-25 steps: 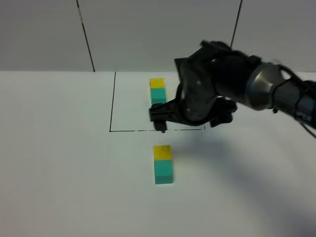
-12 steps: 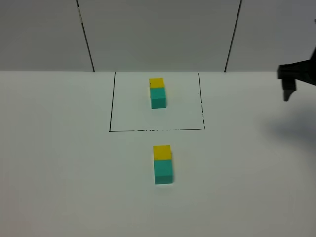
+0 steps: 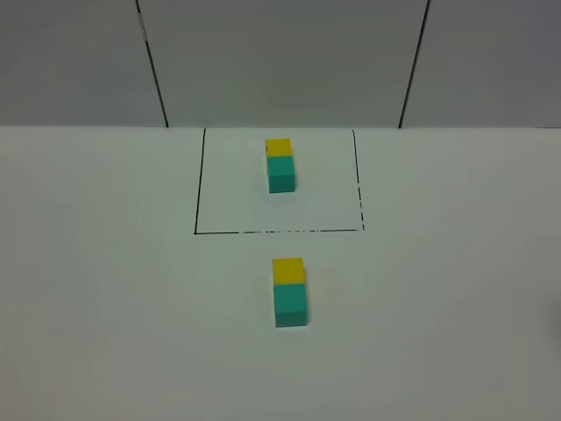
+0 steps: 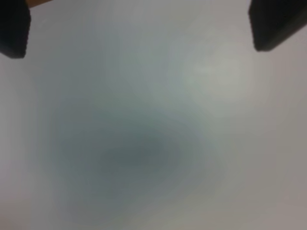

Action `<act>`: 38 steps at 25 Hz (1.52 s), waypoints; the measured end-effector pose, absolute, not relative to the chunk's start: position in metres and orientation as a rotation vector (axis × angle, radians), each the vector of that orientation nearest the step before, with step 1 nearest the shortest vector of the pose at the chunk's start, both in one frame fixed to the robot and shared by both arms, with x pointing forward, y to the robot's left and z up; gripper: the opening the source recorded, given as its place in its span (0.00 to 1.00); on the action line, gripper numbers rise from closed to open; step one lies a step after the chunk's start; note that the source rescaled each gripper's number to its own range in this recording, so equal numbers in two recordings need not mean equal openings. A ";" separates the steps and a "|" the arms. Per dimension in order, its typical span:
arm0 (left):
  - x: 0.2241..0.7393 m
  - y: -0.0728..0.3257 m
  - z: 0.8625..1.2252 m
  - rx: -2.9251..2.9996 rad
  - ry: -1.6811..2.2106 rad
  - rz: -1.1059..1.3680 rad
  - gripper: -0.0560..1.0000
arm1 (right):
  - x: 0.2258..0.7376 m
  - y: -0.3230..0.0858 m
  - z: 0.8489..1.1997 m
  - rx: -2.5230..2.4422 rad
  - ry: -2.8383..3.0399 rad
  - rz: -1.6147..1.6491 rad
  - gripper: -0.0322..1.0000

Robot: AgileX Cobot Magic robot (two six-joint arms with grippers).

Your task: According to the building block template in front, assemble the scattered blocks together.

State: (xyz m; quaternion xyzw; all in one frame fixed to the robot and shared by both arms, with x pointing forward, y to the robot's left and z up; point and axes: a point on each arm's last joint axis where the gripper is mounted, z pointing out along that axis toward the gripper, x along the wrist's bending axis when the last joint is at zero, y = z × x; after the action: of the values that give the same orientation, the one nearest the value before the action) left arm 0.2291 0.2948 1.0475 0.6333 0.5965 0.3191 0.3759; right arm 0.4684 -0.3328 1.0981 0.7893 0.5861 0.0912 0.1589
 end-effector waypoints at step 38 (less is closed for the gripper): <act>0.229 0.295 1.048 1.621 1.525 0.817 0.88 | 0.243 -0.309 1.054 1.673 1.420 0.844 0.82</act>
State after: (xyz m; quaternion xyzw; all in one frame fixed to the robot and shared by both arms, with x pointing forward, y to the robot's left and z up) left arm 0.2291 0.2948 1.0475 0.6335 0.5962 0.3193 0.3758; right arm 0.2426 -0.3095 1.0536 0.6568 0.5573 0.3313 0.3850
